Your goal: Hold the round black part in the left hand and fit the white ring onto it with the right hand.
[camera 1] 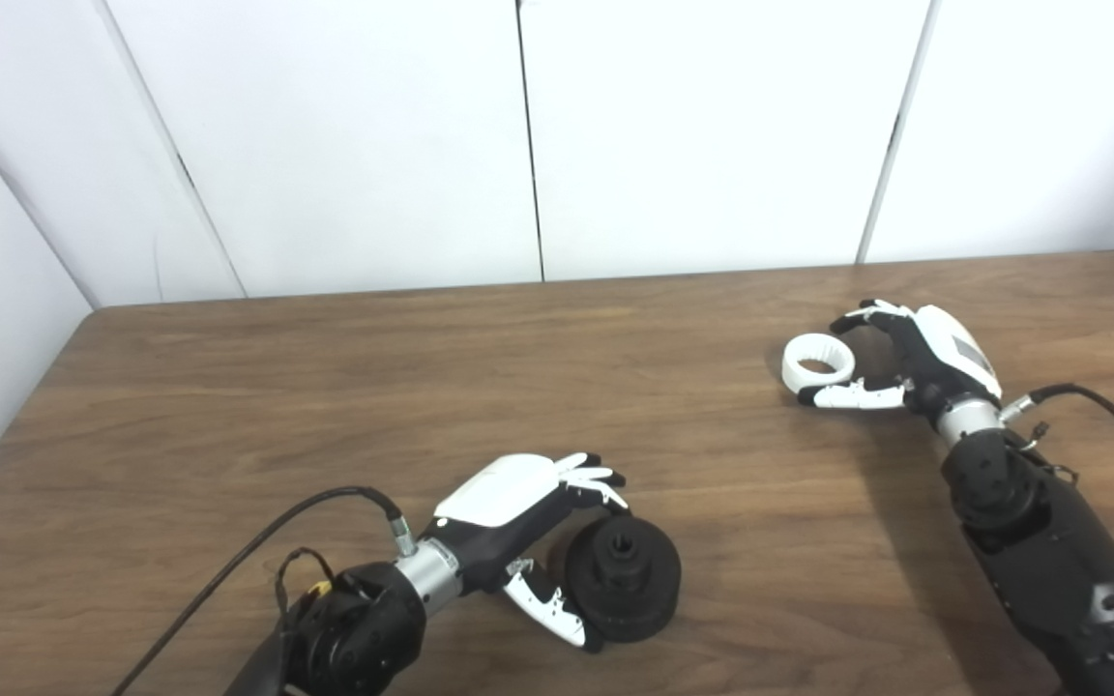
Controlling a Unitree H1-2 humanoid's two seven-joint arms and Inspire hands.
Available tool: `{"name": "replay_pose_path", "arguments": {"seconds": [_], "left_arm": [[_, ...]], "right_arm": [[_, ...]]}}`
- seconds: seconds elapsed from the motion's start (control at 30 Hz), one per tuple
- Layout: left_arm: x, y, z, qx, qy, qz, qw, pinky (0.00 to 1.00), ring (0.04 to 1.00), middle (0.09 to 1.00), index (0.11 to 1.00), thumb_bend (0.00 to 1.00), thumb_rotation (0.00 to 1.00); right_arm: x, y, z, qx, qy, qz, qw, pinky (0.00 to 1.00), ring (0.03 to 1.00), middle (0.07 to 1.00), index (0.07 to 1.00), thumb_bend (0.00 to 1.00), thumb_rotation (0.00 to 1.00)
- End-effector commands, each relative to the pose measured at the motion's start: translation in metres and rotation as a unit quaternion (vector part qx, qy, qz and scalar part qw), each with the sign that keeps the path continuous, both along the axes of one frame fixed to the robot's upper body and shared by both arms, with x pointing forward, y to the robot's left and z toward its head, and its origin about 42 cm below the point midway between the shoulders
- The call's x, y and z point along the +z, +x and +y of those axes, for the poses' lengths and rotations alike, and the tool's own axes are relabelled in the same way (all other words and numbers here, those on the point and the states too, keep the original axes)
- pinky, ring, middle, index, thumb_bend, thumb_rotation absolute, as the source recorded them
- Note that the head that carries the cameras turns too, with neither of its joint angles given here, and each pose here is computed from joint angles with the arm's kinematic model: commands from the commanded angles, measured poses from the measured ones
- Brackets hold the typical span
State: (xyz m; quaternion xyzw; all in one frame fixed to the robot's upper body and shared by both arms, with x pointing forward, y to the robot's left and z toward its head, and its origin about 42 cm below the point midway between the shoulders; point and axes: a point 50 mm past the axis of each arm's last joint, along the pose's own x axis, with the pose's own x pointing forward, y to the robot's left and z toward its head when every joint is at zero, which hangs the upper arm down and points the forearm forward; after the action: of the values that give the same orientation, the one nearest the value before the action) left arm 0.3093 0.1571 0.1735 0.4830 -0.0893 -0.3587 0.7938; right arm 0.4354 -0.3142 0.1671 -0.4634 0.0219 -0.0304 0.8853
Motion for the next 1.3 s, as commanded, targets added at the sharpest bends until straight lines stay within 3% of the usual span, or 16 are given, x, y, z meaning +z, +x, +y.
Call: {"name": "replay_pose_path", "arguments": {"seconds": [0.0, 1.27], "left_arm": [[-0.0007, -0.0031, -0.0007, -0.006, 0.003, 0.009, 1.0, 0.88, 0.983, 0.92, 0.704, 0.92, 0.21], [0.0014, -0.0028, -0.0012, -0.004, -0.001, 0.013, 1.0, 0.88, 0.987, 0.92, 0.705, 0.93, 0.23]], "right_arm": [[0.027, 0.014, 0.0079, 0.019, 0.001, -0.048, 0.999, 0.87, 0.966, 0.913, 0.723, 0.84, 0.37], [0.0176, 0.0156, 0.0095, 0.021, -0.004, -0.029, 0.999, 0.9, 0.968, 0.909, 0.687, 0.86, 0.37]]}}
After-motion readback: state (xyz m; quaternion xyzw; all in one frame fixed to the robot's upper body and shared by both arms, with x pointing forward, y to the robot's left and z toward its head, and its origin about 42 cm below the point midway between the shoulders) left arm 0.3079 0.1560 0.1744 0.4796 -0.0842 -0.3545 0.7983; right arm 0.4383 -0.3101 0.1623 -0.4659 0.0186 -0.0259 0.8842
